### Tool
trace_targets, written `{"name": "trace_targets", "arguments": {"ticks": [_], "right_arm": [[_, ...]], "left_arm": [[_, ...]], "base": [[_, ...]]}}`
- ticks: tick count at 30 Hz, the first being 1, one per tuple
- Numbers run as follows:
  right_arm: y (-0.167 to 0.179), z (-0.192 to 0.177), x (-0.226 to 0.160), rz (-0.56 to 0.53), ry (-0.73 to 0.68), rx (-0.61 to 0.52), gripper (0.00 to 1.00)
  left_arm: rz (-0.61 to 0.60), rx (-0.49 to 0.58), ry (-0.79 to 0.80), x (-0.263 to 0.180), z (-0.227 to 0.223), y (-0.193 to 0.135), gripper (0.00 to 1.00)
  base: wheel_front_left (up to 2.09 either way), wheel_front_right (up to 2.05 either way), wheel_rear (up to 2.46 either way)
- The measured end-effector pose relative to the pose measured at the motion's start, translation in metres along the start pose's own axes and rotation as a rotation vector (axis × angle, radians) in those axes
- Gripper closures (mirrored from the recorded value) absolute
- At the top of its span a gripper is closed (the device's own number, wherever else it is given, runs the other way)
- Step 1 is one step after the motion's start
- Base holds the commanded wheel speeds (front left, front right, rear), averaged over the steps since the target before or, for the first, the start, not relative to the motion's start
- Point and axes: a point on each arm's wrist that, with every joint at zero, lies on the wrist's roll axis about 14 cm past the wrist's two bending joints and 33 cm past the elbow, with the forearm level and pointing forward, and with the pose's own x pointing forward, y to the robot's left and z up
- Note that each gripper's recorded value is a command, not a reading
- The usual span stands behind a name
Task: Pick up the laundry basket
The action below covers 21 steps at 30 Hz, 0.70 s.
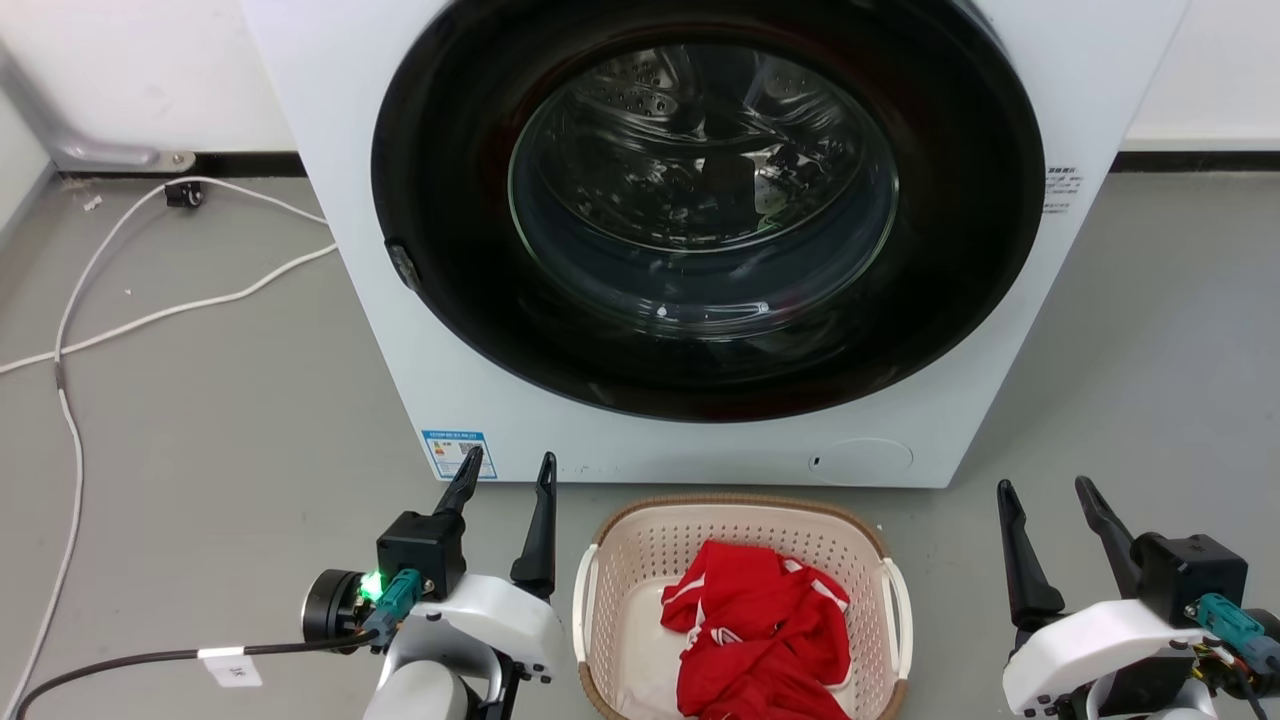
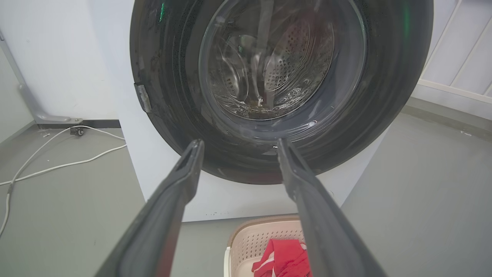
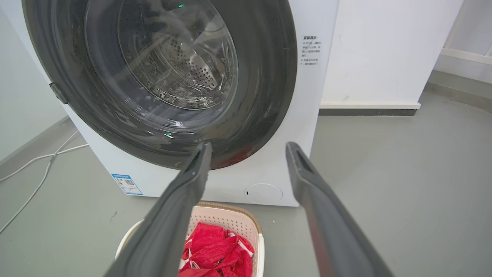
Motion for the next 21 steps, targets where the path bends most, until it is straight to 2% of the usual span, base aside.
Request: {"name": "trace_targets", "arguments": {"ticks": [8, 13, 21], "right_arm": [[-0.004, -0.041, 0.003, -0.012, 0.14, 0.019, 0.0], [-0.008, -0.078, 0.015, -0.026, 0.247, 0.043, 0.0], [-0.019, -0.153, 0.033, -0.063, 0.446, 0.087, 0.0]], "left_arm": [[-0.018, -0.007, 0.095, 0.007, -0.033, -0.004, 0.0], [-0.026, -0.026, 0.211, 0.021, -0.073, -0.006, 0.0], [-0.029, -0.055, 0.482, 0.038, -0.166, 0.0, 0.0]], "base": [[0.0, 0.0, 0.0], [0.0, 0.0, 0.0], [0.0, 0.0, 0.0]]}}
